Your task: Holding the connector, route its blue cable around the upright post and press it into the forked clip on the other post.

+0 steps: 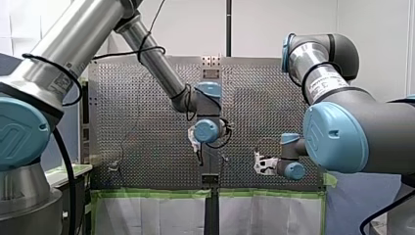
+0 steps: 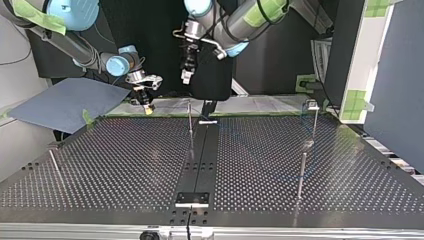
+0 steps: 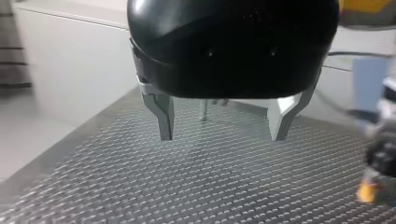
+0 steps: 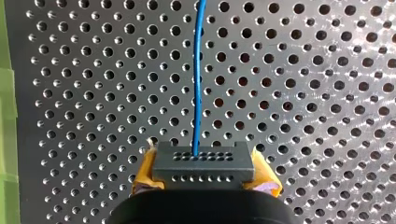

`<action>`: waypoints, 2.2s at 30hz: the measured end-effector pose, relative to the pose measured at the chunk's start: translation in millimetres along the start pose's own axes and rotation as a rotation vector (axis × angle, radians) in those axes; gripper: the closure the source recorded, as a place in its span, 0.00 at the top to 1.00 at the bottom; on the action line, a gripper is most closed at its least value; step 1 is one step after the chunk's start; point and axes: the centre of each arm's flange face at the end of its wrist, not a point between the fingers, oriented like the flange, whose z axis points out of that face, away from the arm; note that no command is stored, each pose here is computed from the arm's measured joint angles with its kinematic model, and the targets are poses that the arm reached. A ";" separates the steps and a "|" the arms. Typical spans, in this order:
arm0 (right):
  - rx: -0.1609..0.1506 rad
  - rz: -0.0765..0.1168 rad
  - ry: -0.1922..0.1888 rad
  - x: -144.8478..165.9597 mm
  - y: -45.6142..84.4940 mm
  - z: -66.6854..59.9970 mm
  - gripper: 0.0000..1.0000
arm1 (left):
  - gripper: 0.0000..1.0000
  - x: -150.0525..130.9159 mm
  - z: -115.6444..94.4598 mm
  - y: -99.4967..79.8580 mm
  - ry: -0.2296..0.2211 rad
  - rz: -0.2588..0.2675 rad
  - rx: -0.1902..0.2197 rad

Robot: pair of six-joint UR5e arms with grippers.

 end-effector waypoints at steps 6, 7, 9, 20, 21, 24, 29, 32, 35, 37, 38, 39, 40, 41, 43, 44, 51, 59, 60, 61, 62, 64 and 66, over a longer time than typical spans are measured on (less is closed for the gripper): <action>0.000 0.001 0.002 0.1 0.1 0.1 0.02 | 1.00 -25.9 6.3 22.1 -0.052 -0.047 0.015; 0.001 0.001 0.002 0.2 -0.2 0.2 0.02 | 1.00 -30.7 7.2 26.0 -0.062 -0.052 0.019; 0.002 0.001 0.002 0.2 -0.7 0.3 0.02 | 1.00 -38.3 8.4 32.7 -0.078 -0.058 0.024; 0.005 0.001 0.000 0.1 -2.8 0.3 0.02 | 1.00 -82.6 9.1 73.9 -0.183 -0.098 0.041; 0.005 0.001 0.000 0.1 -2.8 0.3 0.02 | 1.00 -85.7 8.2 77.2 -0.190 -0.102 0.038; 0.005 0.001 0.000 0.1 -3.1 0.4 0.02 | 1.00 -93.2 0.8 84.1 -0.203 -0.105 0.032; 0.006 0.001 -0.001 0.0 -3.7 0.4 0.02 | 1.00 -97.7 -16.2 91.3 -0.200 -0.074 0.023; 0.003 0.001 -0.001 0.0 -3.5 0.3 0.02 | 1.00 -92.5 -26.4 97.0 -0.189 -0.043 0.014; -0.001 0.001 -0.001 -0.1 -2.5 0.2 0.02 | 1.00 -86.9 -34.7 103.2 -0.185 -0.014 0.007; -0.012 0.002 -0.002 -0.2 0.2 0.0 0.02 | 1.00 -83.3 -39.9 107.2 -0.184 -0.002 0.004; -0.018 0.001 -0.003 -0.3 1.5 -0.2 0.02 | 1.00 -82.0 -42.0 108.7 -0.184 0.001 0.003; -0.026 0.001 -0.004 -0.4 3.0 -0.3 0.02 | 1.00 -80.7 -44.1 110.2 -0.184 0.004 0.002; -0.038 0.000 -0.005 -0.5 5.2 -0.6 0.02 | 1.00 -78.8 -47.0 112.0 -0.184 0.008 0.001; -0.047 -0.002 -0.005 -0.6 6.9 -0.7 0.02 | 1.00 -77.3 -49.4 113.5 -0.184 0.012 0.001; -0.064 -0.008 -0.007 -0.8 10.1 -1.1 0.02 | 1.00 -73.2 -56.0 117.2 -0.183 0.024 -0.001; -0.069 -0.011 -0.008 -0.9 11.3 -1.4 0.02 | 1.00 -71.1 -59.2 119.0 -0.180 0.029 -0.002; -0.104 -0.029 -0.031 -1.8 21.1 -4.6 0.02 | 1.00 -53.5 -87.0 134.3 -0.126 0.059 -0.018; -0.138 -0.035 -0.029 24.6 34.5 -4.3 0.02 | 1.00 -37.4 -116.5 149.7 -0.064 0.082 -0.036; -0.140 -0.035 -0.029 28.7 35.4 -4.1 0.02 | 1.00 -35.7 -120.1 151.4 -0.057 0.085 -0.038; -0.144 -0.035 -0.028 34.0 36.3 -4.1 0.02 | 1.00 -33.3 -125.0 153.9 -0.047 0.088 -0.041; -0.147 -0.036 -0.028 38.2 36.9 -4.0 0.02 | 1.00 -31.8 -128.5 155.5 -0.040 0.091 -0.043; -0.155 -0.036 -0.027 47.8 38.3 -4.1 0.02 | 1.00 -28.2 -136.4 159.4 -0.024 0.095 -0.047; -0.161 -0.036 -0.026 56.3 39.4 -4.3 0.02 | 1.00 -25.0 -143.9 163.0 -0.008 0.097 -0.051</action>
